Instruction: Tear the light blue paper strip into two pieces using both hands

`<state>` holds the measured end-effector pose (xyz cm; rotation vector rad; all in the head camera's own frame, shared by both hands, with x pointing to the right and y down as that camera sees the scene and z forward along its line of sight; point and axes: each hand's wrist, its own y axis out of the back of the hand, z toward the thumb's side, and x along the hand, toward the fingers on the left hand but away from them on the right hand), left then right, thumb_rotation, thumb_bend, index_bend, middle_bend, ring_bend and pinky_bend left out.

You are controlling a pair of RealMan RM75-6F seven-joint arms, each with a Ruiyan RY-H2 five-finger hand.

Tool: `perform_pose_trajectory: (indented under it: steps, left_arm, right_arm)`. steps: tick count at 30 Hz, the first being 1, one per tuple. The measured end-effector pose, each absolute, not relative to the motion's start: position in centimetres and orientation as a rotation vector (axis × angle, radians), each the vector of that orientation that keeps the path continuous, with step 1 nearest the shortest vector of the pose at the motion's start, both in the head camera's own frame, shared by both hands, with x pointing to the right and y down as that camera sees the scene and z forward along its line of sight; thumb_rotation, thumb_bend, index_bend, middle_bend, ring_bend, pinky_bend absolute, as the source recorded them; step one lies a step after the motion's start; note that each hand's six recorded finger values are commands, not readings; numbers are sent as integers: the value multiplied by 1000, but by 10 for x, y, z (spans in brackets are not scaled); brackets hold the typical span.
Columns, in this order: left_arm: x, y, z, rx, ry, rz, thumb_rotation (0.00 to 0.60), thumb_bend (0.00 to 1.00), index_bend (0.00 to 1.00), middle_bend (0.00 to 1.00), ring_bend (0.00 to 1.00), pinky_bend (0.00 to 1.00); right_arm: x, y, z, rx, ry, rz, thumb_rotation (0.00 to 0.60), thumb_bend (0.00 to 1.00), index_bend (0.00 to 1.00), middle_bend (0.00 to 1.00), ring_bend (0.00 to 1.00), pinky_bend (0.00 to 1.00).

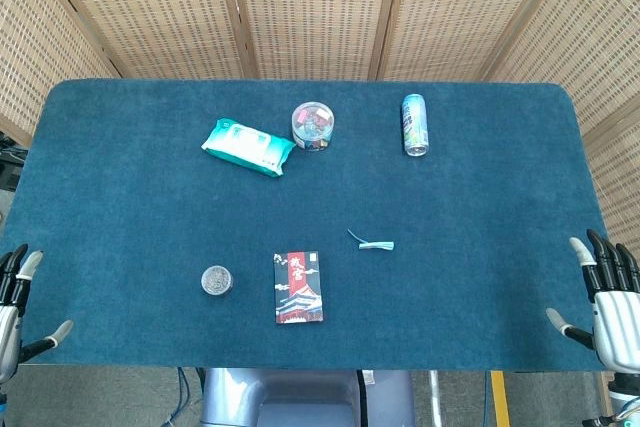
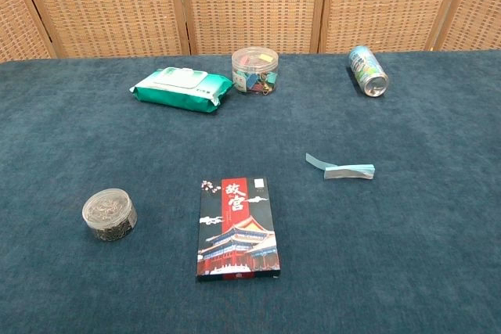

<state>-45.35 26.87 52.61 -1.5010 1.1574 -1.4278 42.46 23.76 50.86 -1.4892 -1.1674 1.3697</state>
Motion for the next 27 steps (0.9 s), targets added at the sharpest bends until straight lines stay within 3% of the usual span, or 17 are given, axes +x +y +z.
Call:
perform_pose_trajectory:
  steps: [11, 15, 22, 27]
  left_arm:
    - [-453, 267, 527, -1498, 1157, -1428, 600, 0, 0, 0, 0, 0]
    - [-453, 267, 529, -1489, 1152, -1428, 600, 0, 0, 0, 0, 0]
    - [-453, 261, 535, -1465, 1149, -1457, 600, 0, 0, 0, 0, 0]
    - [-453, 256, 540, -1449, 1143, -1483, 600, 0, 0, 0, 0, 0]
  right_arm:
    - [419, 236, 519, -1532, -1120, 1379, 600, 0, 21, 0, 0, 0]
    - [410, 227, 529, -1573, -1061, 1377, 600, 0, 91, 0, 0, 0]
    - [363, 183, 559, -1751, -889, 1301, 600, 1, 310, 0, 0, 0]
    - [319, 139, 580, -1851, -796, 1251, 600, 102, 346, 0, 0, 0]
